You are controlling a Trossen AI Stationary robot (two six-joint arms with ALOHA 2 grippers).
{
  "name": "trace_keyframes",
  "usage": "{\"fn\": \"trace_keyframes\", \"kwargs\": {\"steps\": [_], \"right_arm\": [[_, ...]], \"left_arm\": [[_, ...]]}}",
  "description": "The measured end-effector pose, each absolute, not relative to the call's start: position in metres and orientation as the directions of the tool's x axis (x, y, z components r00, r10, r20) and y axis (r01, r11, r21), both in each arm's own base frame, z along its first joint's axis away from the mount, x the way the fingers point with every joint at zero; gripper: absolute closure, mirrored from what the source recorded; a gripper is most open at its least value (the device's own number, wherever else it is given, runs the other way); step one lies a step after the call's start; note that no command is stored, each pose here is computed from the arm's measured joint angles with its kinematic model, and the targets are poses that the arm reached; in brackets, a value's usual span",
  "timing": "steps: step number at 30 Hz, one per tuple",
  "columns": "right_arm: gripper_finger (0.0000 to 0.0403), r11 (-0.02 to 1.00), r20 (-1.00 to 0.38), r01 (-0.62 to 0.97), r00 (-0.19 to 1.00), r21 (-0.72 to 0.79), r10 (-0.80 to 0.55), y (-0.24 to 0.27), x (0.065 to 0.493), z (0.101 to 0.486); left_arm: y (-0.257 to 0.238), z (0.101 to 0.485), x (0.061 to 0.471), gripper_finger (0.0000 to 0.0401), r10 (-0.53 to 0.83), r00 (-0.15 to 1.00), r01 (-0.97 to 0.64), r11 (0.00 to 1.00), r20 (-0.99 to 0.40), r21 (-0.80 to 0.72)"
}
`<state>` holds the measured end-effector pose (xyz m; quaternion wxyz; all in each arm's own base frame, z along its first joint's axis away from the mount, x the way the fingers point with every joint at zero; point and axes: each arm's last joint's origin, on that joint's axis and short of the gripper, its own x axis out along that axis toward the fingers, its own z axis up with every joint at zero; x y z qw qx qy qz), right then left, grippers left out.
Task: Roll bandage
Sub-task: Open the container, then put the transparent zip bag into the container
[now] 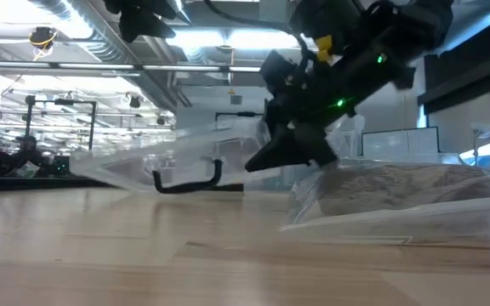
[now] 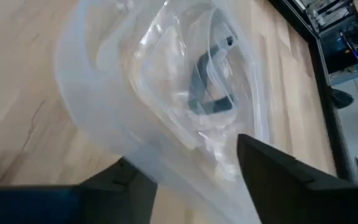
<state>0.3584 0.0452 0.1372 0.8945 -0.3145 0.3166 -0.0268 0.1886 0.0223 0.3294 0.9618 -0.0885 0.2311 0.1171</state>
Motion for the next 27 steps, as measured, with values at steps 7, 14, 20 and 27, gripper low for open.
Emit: {"fn": "trace_keyframes", "kwargs": {"steps": [7,14,20,27], "right_arm": [[0.0152,0.822,-0.653,-0.214,0.721,-0.528,-0.231,0.061,0.341,0.183],[0.015,0.936,-0.825,-0.32,0.562,-0.15,0.06,0.101,0.301,0.233],[0.015,0.902,-0.835,-0.429,0.511,-0.045,0.202,0.183,0.258,0.24],[0.015,0.821,-0.837,-0.524,0.536,-0.225,0.113,0.241,0.229,0.194]], "left_arm": [[0.019,0.329,0.189,0.0187,0.168,0.869,-0.249,0.961,-0.465,-0.118],[0.014,0.327,0.192,0.0187,0.145,0.867,-0.234,0.963,-0.477,-0.133],[0.009,0.321,0.198,0.0187,0.123,0.852,-0.231,0.961,-0.509,-0.155],[0.006,0.317,0.202,0.0187,0.118,0.838,-0.236,0.959,-0.533,-0.159]]}}
